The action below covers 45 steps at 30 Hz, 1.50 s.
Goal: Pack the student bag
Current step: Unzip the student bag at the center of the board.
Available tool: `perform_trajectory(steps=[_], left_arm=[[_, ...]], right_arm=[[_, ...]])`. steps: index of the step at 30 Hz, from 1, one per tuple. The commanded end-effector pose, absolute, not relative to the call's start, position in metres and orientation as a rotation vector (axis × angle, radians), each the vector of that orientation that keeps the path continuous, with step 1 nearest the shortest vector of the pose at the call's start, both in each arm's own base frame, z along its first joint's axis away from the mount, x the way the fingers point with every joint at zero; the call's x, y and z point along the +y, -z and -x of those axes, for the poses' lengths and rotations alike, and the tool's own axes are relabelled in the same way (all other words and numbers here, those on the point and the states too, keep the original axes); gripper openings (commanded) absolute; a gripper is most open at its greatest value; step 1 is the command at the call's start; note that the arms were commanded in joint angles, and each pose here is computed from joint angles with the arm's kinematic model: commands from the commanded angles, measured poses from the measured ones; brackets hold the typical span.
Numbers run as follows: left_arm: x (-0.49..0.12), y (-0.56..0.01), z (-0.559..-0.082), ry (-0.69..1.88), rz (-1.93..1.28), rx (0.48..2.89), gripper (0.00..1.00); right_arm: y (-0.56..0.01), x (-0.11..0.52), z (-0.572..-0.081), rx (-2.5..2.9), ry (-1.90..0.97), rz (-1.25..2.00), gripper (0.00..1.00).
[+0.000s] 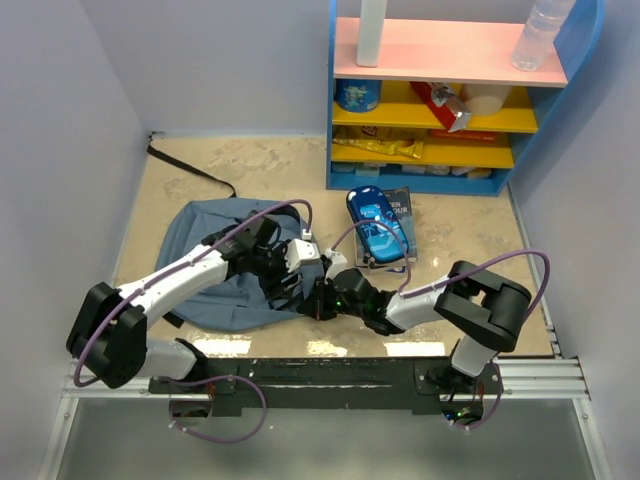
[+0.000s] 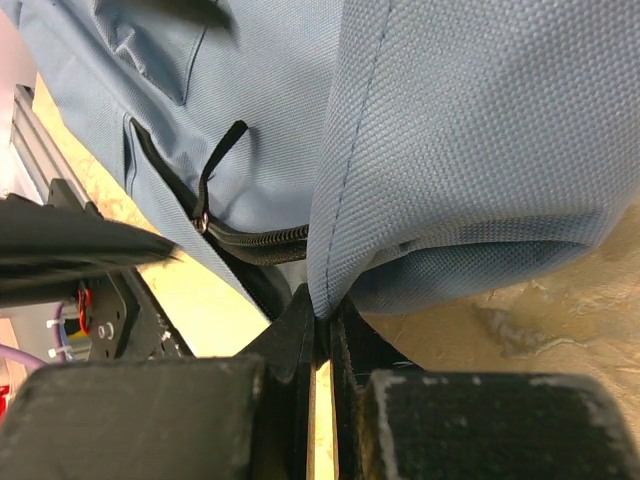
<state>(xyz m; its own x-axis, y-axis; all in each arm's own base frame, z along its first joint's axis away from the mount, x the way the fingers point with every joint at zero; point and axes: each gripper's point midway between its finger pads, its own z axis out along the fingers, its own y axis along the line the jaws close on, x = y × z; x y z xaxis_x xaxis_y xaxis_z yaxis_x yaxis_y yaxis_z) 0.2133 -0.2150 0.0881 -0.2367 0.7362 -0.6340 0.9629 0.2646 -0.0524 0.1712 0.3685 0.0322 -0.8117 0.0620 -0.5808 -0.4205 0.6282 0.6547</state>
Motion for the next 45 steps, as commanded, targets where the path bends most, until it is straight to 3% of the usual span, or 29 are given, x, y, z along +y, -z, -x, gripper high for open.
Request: perform_trajectory(steps=[1,15,21,24,25,26,37,43,45], left_arm=[[-0.225,-0.083,-0.203,0.698,-1.515,2.059,0.64],[-0.231,-0.062,-0.202,0.718,-1.556,2.124,0.68],[-0.23,-0.05,-0.211,0.622,-1.531,2.195,0.49],[-0.23,-0.05,-0.222,0.562,-1.518,2.211,0.28],[-0.234,-0.055,-0.228,0.556,-1.523,2.194,0.08],[-0.233,-0.057,-0.231,0.541,-1.516,2.202,0.0],[-0.194,-0.15,-0.259,0.308,-1.439,1.966,0.0],[-0.155,-0.211,-0.24,0.274,-1.366,1.83,0.0],[-0.151,-0.233,-0.23,0.261,-1.334,1.748,0.0]], right_arm=[[-0.028,0.37,-0.175,2.29,-1.071,0.274,0.0],[-0.027,0.376,-0.171,2.289,-1.104,0.278,0.0],[-0.046,0.382,-0.169,2.233,-1.183,0.274,0.0],[-0.053,0.382,-0.169,2.217,-1.196,0.28,0.0],[-0.053,0.381,-0.167,2.218,-1.201,0.275,0.0],[-0.05,0.378,-0.166,2.224,-1.199,0.272,0.0],[-0.047,0.365,-0.176,2.24,-1.258,0.183,0.03],[-0.072,0.37,-0.197,2.188,-1.202,0.205,0.08],[-0.078,0.371,-0.199,2.191,-1.189,0.218,0.21]])
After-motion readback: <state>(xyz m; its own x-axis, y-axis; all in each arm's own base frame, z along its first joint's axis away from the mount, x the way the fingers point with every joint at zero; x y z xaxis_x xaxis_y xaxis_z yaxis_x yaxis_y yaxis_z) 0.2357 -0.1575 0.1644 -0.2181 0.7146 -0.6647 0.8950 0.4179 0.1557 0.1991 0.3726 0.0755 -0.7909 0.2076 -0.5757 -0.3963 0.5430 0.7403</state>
